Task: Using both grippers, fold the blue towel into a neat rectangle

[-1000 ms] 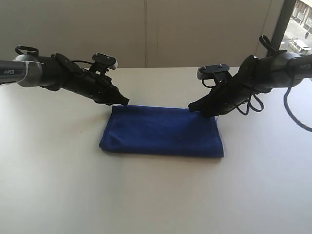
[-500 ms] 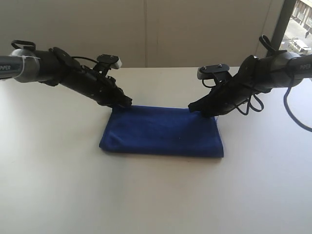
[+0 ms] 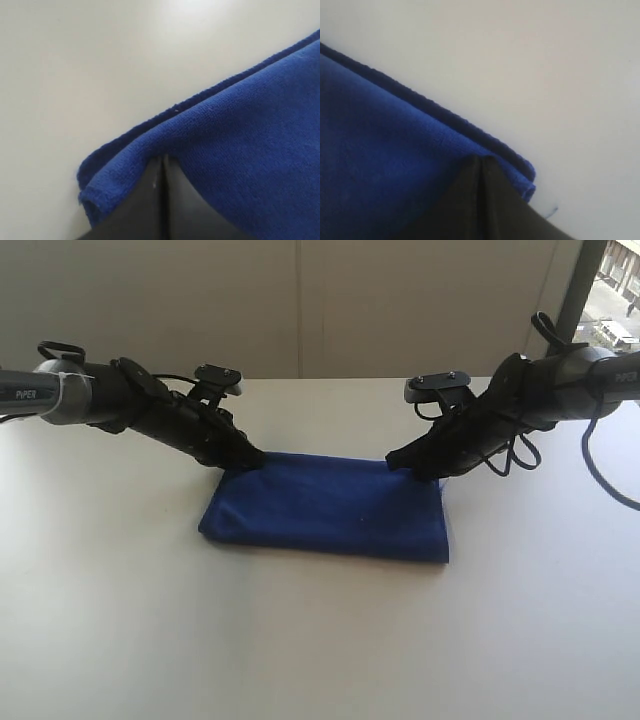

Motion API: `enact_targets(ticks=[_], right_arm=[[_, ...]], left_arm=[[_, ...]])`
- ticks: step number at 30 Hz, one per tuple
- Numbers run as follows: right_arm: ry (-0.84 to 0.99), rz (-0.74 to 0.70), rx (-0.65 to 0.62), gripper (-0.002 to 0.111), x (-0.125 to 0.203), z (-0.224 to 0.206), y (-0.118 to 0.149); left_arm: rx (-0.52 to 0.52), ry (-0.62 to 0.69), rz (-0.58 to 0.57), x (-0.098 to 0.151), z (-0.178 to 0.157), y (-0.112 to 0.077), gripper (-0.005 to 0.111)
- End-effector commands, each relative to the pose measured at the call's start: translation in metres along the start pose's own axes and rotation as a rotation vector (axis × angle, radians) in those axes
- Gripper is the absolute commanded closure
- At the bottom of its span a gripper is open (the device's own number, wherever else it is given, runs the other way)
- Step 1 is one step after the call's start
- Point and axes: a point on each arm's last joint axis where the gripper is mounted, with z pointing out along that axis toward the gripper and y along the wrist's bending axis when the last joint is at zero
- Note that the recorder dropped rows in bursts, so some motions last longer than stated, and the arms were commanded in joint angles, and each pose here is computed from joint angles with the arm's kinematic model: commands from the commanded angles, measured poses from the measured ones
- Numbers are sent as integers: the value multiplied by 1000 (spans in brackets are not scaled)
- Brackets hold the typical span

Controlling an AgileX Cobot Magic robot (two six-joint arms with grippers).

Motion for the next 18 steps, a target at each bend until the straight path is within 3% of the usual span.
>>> enact_targets(ticks=[1, 7, 13, 18], right_arm=[[6, 1, 5, 108, 1, 1, -4], [-37, -9, 31, 108, -3, 1, -6], [-92, -9, 62, 108, -8, 0, -9], [-140, -16, 70, 108, -19, -16, -7]], left_arm=[[51, 65, -17, 12, 6, -2, 107], [-18, 166, -70, 21, 5, 4, 107], [11, 193, -77, 22, 3, 1, 107], [-9, 134, -75, 4, -15, -3, 107]])
